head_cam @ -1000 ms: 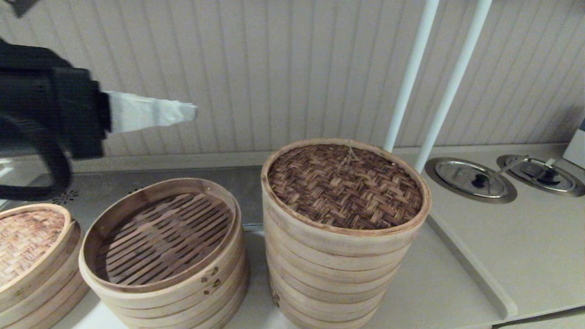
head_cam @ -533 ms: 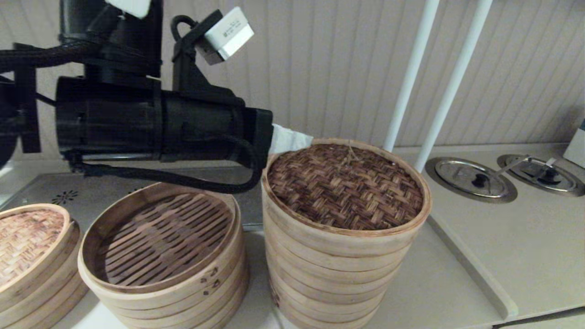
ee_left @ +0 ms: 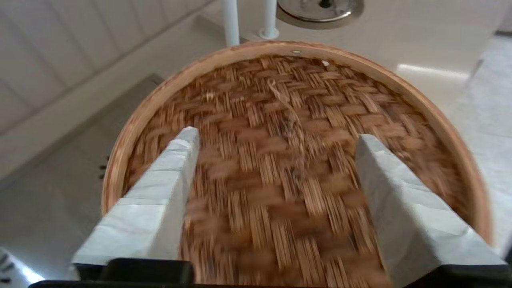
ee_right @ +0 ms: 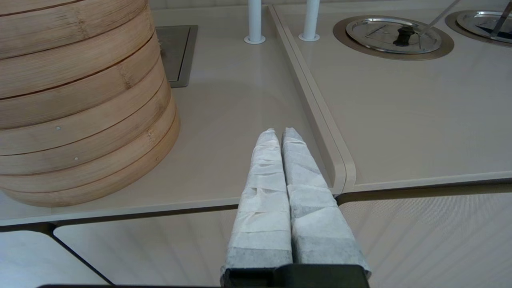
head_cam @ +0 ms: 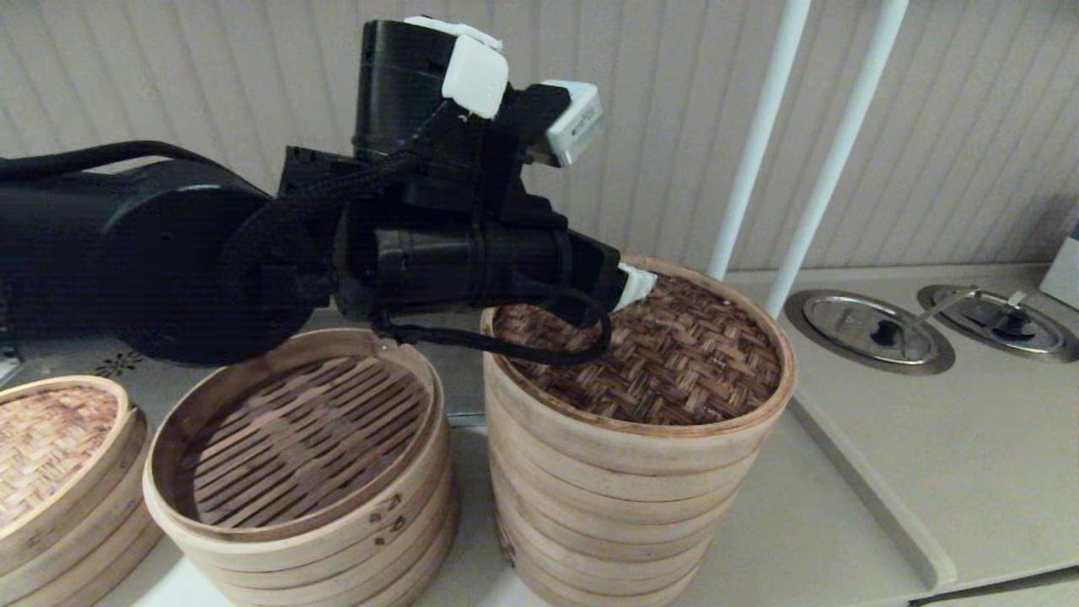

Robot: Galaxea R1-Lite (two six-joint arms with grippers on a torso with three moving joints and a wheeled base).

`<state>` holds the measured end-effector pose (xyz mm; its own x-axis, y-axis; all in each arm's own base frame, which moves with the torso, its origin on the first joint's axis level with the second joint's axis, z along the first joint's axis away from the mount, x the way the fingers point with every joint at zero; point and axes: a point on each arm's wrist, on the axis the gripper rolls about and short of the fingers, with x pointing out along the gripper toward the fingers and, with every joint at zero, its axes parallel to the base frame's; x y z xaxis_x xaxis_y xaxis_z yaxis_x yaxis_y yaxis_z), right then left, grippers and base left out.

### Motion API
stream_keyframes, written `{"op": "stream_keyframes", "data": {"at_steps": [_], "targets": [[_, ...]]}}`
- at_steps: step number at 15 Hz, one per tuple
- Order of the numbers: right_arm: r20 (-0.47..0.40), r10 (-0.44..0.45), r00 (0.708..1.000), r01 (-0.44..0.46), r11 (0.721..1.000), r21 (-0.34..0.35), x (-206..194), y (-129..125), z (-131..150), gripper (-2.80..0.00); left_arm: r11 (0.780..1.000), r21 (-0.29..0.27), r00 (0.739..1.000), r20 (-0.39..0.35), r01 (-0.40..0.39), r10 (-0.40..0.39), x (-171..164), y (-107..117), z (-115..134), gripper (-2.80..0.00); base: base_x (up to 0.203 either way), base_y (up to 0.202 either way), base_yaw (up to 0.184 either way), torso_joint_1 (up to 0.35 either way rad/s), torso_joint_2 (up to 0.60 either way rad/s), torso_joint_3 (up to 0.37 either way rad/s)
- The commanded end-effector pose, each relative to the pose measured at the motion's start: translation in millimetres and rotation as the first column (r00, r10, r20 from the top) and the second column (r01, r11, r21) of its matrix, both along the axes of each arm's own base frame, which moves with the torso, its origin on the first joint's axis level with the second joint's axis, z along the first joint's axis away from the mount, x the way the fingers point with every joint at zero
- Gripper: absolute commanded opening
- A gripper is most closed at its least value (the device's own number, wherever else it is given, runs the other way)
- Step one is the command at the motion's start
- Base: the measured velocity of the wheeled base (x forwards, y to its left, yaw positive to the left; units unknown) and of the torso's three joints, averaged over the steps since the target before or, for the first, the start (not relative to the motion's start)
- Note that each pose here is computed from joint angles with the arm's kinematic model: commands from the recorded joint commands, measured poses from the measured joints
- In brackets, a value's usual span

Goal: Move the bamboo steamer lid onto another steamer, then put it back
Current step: Pick up the steamer

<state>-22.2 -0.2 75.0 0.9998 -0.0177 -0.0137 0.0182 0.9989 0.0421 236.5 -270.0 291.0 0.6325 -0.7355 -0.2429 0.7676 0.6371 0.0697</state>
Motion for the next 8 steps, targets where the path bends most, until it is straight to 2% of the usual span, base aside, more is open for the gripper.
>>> {"op": "stream_keyframes", "data": {"at_steps": [1, 6, 8], "targets": [[-0.005, 0.000, 1.000, 0.000, 1.000, 0.000, 0, 0, -1, -2.80, 0.999, 0.037, 1.000, 0.005, 0.007, -0.007, 9, -12, -16, 0.00, 0.000, 0.000, 0.000, 0.000, 0.00, 0.000], [-0.005, 0.001, 1.000, -0.001, 1.000, 0.001, 0, 0, -1, -2.80, 0.998, 0.067, 1.000, -0.001, 0.019, -0.019, 15, -25, -32, 0.00, 0.000, 0.000, 0.000, 0.000, 0.00, 0.000], [-0.005, 0.002, 1.000, -0.002, 1.000, 0.001, 0, 0, -1, -2.80, 0.997, 0.074, 1.000, 0.009, -0.002, 0.002, 17, -31, -37, 0.00, 0.000, 0.000, 0.000, 0.000, 0.00, 0.000]]}}
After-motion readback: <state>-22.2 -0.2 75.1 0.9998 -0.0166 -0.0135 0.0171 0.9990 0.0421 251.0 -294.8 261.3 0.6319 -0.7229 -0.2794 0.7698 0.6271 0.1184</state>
